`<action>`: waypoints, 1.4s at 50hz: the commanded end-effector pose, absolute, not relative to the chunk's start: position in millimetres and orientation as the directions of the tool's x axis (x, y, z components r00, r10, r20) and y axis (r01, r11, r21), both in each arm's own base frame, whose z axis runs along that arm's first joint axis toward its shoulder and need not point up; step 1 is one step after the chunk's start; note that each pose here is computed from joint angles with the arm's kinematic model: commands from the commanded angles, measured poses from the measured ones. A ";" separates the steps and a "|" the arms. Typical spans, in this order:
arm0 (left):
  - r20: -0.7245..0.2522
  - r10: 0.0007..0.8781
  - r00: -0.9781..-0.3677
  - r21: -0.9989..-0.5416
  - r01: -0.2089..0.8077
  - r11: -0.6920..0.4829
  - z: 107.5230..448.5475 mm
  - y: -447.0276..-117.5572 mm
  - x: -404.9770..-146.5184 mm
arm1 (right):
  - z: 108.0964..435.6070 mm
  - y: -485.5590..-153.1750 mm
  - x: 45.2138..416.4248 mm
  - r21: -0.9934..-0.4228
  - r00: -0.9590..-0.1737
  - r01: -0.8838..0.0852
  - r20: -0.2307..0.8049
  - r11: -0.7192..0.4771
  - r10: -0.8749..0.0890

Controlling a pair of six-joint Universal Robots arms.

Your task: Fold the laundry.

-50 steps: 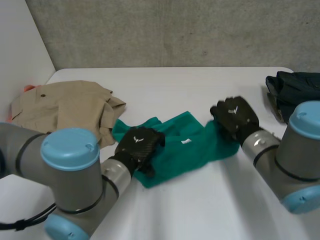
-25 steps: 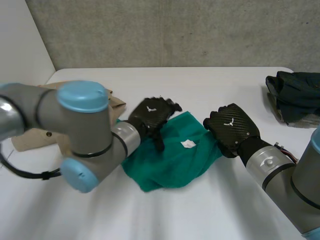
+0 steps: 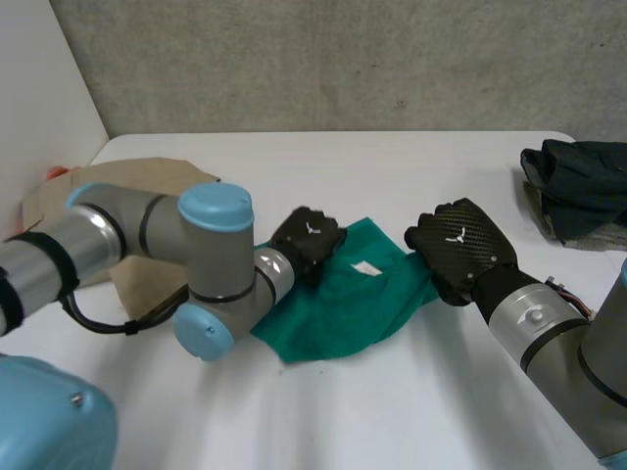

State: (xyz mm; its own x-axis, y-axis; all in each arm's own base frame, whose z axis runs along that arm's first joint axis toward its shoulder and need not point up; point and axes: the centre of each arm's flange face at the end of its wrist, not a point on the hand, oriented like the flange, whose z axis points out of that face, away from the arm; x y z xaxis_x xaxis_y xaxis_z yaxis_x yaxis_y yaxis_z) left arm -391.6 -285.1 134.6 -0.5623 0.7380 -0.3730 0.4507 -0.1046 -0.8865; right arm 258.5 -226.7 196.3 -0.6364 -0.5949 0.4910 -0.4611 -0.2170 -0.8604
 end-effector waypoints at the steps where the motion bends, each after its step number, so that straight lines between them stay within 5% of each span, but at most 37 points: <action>1: -0.391 0.667 -0.634 -0.912 0.362 -0.191 212.9 -277.3 -379.8 | 202.0 -230.1 260.4 -0.855 -0.632 -0.459 0.505 -0.242 -0.588; 14: -0.243 0.638 -0.730 -0.963 0.258 -0.072 258.5 -268.5 -336.4 | 202.0 -210.3 264.8 -0.867 -0.533 -0.452 0.452 -0.211 -0.715; 24: -0.216 0.639 -0.738 -0.972 0.222 -0.072 274.6 -257.6 -331.7 | 235.6 -273.6 217.4 -0.954 -0.763 -0.300 0.246 -0.011 -0.598; 33: -0.149 0.640 -0.754 -0.988 0.146 -0.059 290.2 -252.4 -329.8 | 177.1 -297.2 216.8 -0.918 -0.769 -0.276 0.032 0.287 -0.638; 46: -0.099 0.648 -0.755 -0.995 0.078 -0.061 306.0 -245.3 -330.9 | 135.4 -280.4 259.0 -0.878 -0.658 -0.286 -0.111 0.384 -0.745; 52: -0.036 0.650 -0.759 -0.999 0.023 -0.028 310.4 -244.1 -330.2 | 137.2 -286.1 270.2 -0.893 -0.676 -0.192 -0.180 0.407 -0.714; 57: -0.009 0.646 -0.763 -1.000 0.006 -0.007 310.4 -242.8 -327.0 | 163.0 -303.7 262.7 -0.941 -0.746 -0.125 -0.119 0.313 -0.655; 62: -0.008 0.625 -0.781 -0.996 0.058 0.060 292.7 -245.0 -315.9 | 229.5 -303.5 252.6 -0.987 -0.779 -0.118 0.021 0.114 -0.626; 70: 0.024 0.587 -0.809 -0.957 0.151 0.247 232.3 -244.5 -293.7 | 284.4 -282.5 230.2 -0.953 -0.762 -0.297 0.276 -0.063 -0.586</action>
State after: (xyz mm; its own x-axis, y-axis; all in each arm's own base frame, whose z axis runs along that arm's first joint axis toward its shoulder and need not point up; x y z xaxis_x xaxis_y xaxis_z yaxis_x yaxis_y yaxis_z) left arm -304.8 -250.7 273.9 -0.8002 0.5997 0.0059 0.0865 0.1252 -0.9883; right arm 242.1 -302.4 252.9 -0.7898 -0.6042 0.1059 -0.1601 0.0364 -0.9864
